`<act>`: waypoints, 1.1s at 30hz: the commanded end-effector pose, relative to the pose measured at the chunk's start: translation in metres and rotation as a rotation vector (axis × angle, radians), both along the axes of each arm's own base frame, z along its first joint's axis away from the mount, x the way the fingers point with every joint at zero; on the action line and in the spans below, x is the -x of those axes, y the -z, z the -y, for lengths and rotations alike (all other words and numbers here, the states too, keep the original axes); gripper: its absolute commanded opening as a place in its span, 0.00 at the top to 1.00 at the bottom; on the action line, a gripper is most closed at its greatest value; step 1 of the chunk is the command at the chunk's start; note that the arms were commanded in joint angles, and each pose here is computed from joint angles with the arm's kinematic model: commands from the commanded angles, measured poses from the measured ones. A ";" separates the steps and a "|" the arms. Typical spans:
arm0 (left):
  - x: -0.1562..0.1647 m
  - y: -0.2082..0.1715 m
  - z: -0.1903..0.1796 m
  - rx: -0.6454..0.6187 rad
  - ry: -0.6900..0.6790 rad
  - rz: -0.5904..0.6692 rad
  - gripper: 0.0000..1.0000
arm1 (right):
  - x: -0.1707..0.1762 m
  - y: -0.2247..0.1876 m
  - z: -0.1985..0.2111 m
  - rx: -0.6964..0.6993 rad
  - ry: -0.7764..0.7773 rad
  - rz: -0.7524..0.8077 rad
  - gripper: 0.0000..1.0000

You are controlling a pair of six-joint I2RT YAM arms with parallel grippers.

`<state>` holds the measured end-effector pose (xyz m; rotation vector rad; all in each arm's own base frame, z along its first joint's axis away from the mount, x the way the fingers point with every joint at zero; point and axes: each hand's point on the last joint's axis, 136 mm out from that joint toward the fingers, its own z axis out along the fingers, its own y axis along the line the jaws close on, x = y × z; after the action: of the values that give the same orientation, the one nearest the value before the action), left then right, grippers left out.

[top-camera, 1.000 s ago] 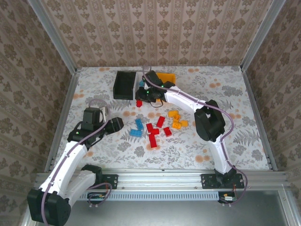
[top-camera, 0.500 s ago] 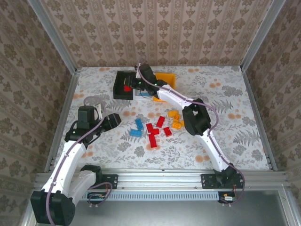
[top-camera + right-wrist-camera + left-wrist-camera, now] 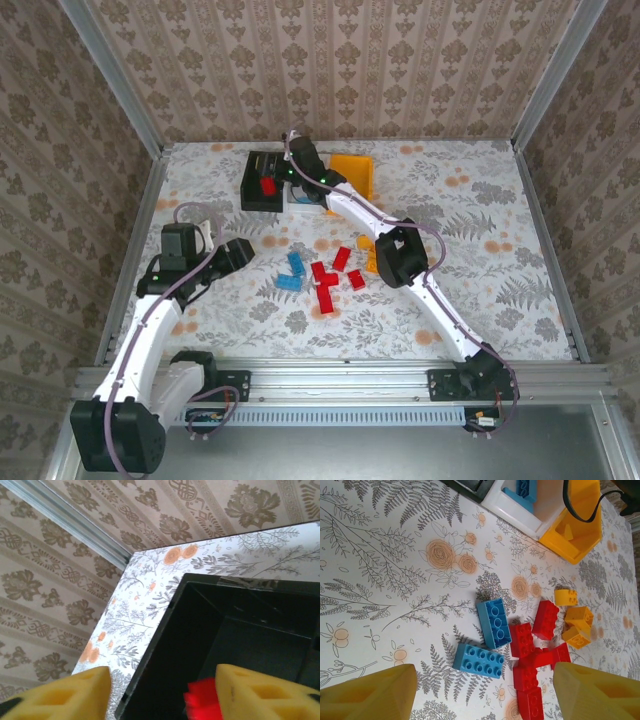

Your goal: Sort the legos into containers by color

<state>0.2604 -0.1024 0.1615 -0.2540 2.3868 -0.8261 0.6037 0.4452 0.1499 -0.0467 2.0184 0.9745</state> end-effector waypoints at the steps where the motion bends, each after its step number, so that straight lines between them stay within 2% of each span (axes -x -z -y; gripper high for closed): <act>1: -0.003 -0.002 0.002 0.003 0.027 0.020 0.27 | -0.014 -0.004 0.011 0.008 0.049 0.041 0.36; 6: -0.003 -0.001 0.000 -0.007 0.027 0.015 0.27 | -0.015 -0.024 0.016 -0.014 0.042 0.057 0.36; 14: 0.001 -0.001 0.001 -0.021 0.039 0.002 0.26 | 0.024 -0.092 0.019 -0.007 -0.056 0.050 0.37; 17: 0.005 -0.001 0.002 -0.050 0.055 -0.008 0.26 | 0.052 -0.113 0.036 0.042 -0.064 -0.007 0.36; 21: 0.011 -0.001 0.010 -0.100 0.100 -0.018 0.26 | 0.100 -0.121 0.078 0.193 -0.045 -0.133 0.35; 24: 0.016 0.002 0.021 -0.153 0.158 -0.033 0.26 | 0.143 -0.108 0.122 0.309 -0.023 -0.269 0.34; 30: 0.017 0.004 0.053 -0.241 0.283 -0.043 0.26 | 0.228 -0.070 0.204 0.430 0.016 -0.475 0.34; 33: 0.016 0.005 0.080 -0.285 0.373 -0.046 0.27 | 0.266 -0.050 0.231 0.477 0.018 -0.547 0.33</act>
<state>0.2415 -0.1698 0.1532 0.1847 2.5915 -0.6965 0.3796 0.2454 0.2539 -0.0319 2.4988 0.6561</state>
